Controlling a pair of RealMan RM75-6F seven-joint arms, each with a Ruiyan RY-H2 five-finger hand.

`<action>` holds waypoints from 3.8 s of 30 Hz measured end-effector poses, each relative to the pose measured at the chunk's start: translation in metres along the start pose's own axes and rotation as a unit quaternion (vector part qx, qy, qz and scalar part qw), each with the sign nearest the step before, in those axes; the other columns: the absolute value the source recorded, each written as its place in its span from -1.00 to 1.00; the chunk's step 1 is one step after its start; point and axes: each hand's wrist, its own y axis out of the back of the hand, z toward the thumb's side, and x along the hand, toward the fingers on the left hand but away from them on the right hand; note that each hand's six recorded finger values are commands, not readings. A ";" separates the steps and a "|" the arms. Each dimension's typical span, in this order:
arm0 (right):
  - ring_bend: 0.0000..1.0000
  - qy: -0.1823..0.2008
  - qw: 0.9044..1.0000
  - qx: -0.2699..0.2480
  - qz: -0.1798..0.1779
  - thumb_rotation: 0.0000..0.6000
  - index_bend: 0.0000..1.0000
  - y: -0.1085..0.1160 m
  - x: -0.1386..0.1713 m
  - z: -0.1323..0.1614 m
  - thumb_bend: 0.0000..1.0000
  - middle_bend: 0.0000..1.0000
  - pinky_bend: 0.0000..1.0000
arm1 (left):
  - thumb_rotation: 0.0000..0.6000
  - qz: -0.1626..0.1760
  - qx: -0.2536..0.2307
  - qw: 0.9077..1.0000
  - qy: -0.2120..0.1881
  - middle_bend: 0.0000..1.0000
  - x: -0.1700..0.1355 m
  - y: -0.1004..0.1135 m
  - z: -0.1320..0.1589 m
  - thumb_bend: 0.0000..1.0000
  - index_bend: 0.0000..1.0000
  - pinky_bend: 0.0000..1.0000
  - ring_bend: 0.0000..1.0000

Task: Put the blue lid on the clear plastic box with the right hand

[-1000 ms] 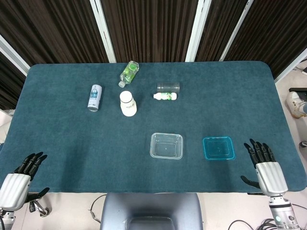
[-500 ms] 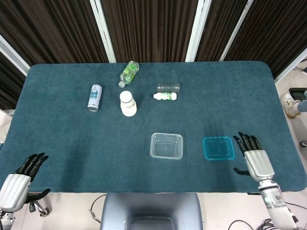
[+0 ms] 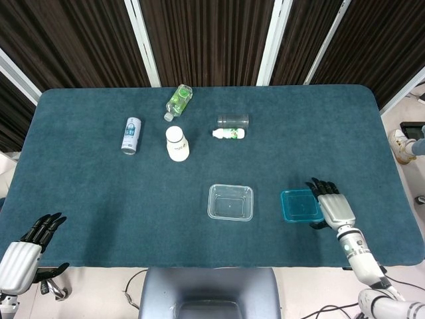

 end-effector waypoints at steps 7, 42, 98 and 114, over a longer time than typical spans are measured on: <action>-1.00 0.002 1.000 -0.007 0.021 1.00 -1.00 -0.008 -0.010 0.006 -0.60 -0.90 -0.95 | 1.00 0.000 0.000 1.000 0.001 -0.83 0.000 0.000 0.000 -0.08 -0.74 -0.20 -0.83; -0.14 -0.003 0.997 -0.022 0.069 1.00 -0.41 -0.023 -0.037 0.014 -0.60 -0.13 -0.27 | 1.00 -0.003 0.002 1.000 0.002 -0.83 0.000 0.000 -0.001 -0.08 -0.74 -0.20 -0.83; -0.09 0.124 0.984 -0.101 -0.077 1.00 -0.32 0.033 -0.003 0.174 -0.58 0.09 -0.21 | 1.00 -0.002 -0.010 1.000 0.009 -0.83 -0.001 0.003 -0.006 -0.08 -0.74 -0.20 -0.83; -0.15 0.104 0.983 -0.136 -0.072 1.00 -0.37 0.021 -0.005 0.200 -0.58 0.09 -0.27 | 1.00 -0.003 -0.015 1.000 0.005 -0.83 -0.001 0.004 -0.006 -0.08 -0.74 -0.20 -0.83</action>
